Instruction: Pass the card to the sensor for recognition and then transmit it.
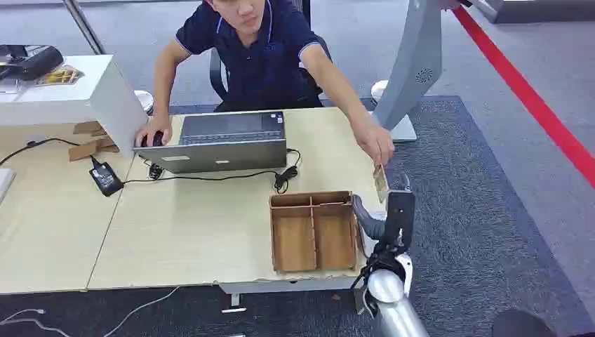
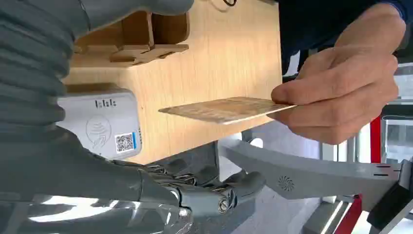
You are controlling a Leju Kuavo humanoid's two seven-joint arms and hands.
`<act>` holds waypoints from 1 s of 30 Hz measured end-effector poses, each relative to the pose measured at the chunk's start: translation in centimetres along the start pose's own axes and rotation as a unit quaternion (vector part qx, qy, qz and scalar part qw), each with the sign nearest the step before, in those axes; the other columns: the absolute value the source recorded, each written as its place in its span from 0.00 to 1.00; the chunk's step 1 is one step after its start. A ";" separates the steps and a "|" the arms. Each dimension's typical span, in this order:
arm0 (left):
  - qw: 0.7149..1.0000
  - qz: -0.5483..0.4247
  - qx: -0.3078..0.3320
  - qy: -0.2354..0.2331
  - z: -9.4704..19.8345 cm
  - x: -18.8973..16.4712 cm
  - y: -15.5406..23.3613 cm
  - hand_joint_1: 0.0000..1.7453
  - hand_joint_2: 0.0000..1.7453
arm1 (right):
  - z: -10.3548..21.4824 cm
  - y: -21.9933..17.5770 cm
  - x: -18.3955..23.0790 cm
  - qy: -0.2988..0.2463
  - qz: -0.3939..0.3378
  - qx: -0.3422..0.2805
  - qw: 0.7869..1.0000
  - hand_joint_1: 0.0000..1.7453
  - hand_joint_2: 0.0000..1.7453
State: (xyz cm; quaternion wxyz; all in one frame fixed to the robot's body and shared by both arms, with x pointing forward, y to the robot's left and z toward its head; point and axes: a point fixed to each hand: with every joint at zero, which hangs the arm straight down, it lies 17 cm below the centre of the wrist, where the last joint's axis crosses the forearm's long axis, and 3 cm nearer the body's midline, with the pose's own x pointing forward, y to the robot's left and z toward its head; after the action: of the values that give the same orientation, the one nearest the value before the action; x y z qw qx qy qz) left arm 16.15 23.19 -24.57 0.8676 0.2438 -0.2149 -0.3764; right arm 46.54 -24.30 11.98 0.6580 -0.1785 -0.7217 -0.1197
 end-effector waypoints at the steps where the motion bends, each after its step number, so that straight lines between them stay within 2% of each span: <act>1: 1.000 0.000 0.000 0.000 0.0 0.0 0.0 0.00 0.00 | 0.0 0.0 0.1 0.000 0.000 0.000 1.000 0.00 1.00; 13: 1.000 0.000 0.000 0.000 0.0 0.0 0.0 0.00 0.00 | -0.3 0.0 0.8 -0.007 -0.004 -0.001 1.000 0.00 1.00; 14: 1.000 0.000 0.000 0.000 0.0 0.0 0.0 0.00 0.00 | -0.3 0.0 0.8 -0.007 -0.004 -0.001 1.000 0.16 1.00; 15: 1.000 0.000 -0.001 0.000 0.0 0.0 0.0 0.00 0.00 | -0.3 0.0 0.7 -0.006 -0.004 -0.001 1.000 1.00 1.00; 30: 1.000 -0.002 -0.001 -0.001 0.0 0.1 0.0 0.00 0.00 | -0.4 -0.1 1.1 -0.014 0.002 -0.001 1.000 1.00 1.00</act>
State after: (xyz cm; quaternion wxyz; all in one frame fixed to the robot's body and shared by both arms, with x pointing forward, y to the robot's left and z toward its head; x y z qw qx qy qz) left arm 16.17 23.14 -24.57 0.8669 0.2429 -0.2155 -0.3783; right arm 46.74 -24.45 13.10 0.6478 -0.1820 -0.7305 -0.1165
